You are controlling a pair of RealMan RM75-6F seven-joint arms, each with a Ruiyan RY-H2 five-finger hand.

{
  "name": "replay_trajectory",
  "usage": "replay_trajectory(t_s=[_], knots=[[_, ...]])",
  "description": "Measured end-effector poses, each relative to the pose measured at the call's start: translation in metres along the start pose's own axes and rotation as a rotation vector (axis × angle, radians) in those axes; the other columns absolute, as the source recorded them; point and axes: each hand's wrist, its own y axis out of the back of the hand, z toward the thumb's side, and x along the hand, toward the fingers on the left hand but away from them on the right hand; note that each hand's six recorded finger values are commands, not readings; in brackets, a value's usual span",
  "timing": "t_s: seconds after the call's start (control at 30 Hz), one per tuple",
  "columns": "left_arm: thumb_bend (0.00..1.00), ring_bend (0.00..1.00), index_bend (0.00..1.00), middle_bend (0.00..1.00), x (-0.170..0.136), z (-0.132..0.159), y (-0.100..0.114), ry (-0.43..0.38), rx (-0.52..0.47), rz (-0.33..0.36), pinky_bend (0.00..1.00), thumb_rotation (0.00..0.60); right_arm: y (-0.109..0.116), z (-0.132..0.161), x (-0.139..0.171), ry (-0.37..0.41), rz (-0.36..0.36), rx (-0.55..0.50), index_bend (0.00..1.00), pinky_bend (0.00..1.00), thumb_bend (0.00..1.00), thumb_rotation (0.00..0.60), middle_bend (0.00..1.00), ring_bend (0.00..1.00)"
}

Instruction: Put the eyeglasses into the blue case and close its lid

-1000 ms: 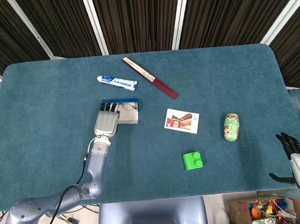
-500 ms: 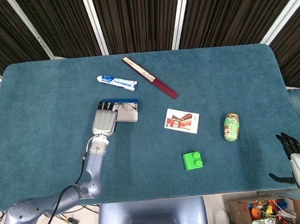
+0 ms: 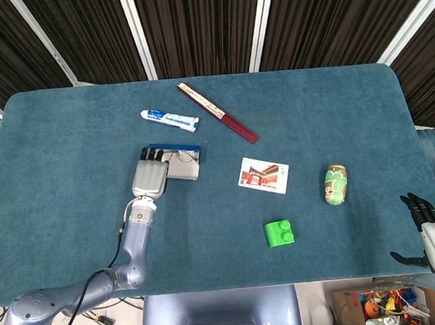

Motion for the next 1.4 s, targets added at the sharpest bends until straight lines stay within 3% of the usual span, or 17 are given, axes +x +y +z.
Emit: replay_trajectory(t_s=[0.23, 0.57, 0.7, 0.9, 1.2, 1.4], knots=[[0.4, 0.08, 0.6, 0.19, -0.009, -0.012, 0.003, 0.011, -0.018, 0.01, 0.09, 0.6, 0.0, 0.0, 0.0, 0.001, 0.0, -0.001, 0.0, 0.18, 0.15, 0.6, 0.0, 0.03], [0.4, 0.08, 0.6, 0.19, -0.044, -0.037, 0.0, 0.01, -0.032, -0.019, 0.08, 0.6, -0.001, 0.001, 0.0, 0.002, 0.003, 0.002, 0.0, 0.18, 0.15, 0.6, 0.0, 0.03], [0.4, 0.08, 0.6, 0.19, -0.051, -0.035, 0.003, -0.003, -0.031, -0.025, 0.08, 0.6, -0.001, 0.0, 0.0, -0.001, 0.003, 0.001, 0.0, 0.18, 0.15, 0.6, 0.0, 0.03], [0.4, 0.07, 0.6, 0.18, -0.046, -0.026, 0.013, -0.01, -0.025, -0.014, 0.07, 0.6, -0.001, 0.0, 0.0, -0.005, 0.008, 0.0, 0.0, 0.18, 0.15, 0.6, 0.0, 0.03], [0.4, 0.07, 0.6, 0.18, -0.027, -0.021, 0.013, 0.016, -0.011, -0.055, 0.07, 0.6, -0.001, 0.0, 0.0, -0.007, 0.007, 0.001, 0.0, 0.18, 0.15, 0.6, 0.0, 0.03], [0.4, 0.07, 0.6, 0.18, -0.016, -0.017, 0.022, 0.028, -0.014, -0.033, 0.07, 0.6, -0.001, -0.001, 0.0, -0.009, 0.008, 0.002, 0.0, 0.18, 0.15, 0.6, 0.0, 0.03]])
